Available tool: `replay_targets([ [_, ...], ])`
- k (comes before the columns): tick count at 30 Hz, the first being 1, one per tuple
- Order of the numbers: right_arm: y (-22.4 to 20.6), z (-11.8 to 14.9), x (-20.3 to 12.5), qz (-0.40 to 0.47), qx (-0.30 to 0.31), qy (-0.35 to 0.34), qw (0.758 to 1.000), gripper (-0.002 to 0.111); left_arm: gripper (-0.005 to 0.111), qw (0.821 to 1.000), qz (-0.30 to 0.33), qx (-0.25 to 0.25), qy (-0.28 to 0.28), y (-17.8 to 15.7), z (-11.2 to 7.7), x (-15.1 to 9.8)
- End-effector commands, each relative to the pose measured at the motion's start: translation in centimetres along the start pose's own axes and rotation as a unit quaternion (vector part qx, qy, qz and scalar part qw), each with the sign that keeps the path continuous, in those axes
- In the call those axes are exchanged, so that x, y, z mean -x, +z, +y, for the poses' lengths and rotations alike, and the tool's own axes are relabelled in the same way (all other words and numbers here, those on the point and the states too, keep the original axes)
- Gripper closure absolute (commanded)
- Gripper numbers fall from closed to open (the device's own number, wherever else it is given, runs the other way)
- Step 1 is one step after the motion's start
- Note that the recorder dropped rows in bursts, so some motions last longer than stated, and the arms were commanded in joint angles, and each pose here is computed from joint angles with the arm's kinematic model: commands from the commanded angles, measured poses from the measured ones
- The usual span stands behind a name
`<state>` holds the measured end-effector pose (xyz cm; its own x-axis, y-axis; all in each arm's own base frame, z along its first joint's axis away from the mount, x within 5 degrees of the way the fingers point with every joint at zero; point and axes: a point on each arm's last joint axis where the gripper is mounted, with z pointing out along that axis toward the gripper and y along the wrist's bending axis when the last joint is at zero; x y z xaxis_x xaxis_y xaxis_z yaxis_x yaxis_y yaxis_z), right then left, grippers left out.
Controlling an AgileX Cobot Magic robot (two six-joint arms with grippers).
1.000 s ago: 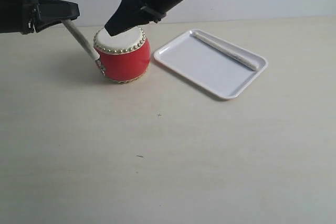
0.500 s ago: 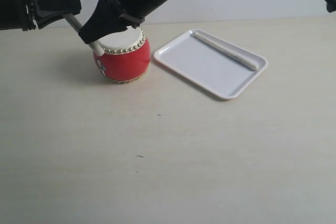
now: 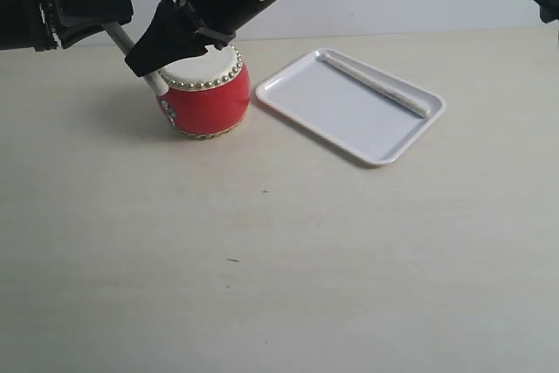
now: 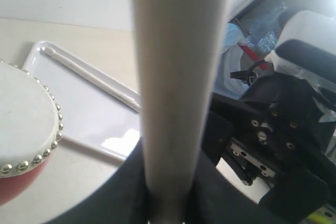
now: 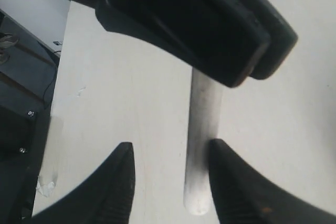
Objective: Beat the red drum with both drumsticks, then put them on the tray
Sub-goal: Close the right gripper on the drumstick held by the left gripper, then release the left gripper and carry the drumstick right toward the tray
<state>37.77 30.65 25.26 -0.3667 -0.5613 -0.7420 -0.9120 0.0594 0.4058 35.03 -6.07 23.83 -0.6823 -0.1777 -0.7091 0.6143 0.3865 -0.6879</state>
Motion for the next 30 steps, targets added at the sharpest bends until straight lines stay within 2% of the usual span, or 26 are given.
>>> replay_targets([
  [1, 0.0, 0.4, 0.3, -0.008, 0.005, -0.005, 1.0, 0.064, 0.107, 1.0, -0.006, -0.014, -0.01, 0.3, -0.5, 0.1],
  [13, 0.4, 0.0, 0.0, -0.01, 0.003, -0.002, 1.0, 0.067, 0.107, 0.999, 0.005, -0.035, 0.001, 1.9, -1.5, -0.4],
  [15, 0.4, 0.0, 0.0, -0.008, 0.007, -0.002, 1.0, 0.071, 0.107, 0.999, 0.004, -0.035, 0.003, 1.9, -1.5, -0.4],
  [22, 0.4, 0.2, 0.1, -0.016, 0.014, 0.019, 1.0, 0.108, 0.107, 0.999, 0.003, -0.035, 0.003, 1.9, -1.5, -0.4],
  [28, 0.3, 0.4, 0.5, -0.035, 0.026, 0.029, 0.999, 0.108, 0.106, 0.999, -0.003, -0.036, 0.001, 1.9, -1.5, -0.3],
  [30, 0.3, 0.5, 0.7, -0.044, 0.031, 0.036, 0.998, 0.108, 0.102, 0.999, -0.003, -0.036, 0.001, 1.9, -1.5, -0.3],
])
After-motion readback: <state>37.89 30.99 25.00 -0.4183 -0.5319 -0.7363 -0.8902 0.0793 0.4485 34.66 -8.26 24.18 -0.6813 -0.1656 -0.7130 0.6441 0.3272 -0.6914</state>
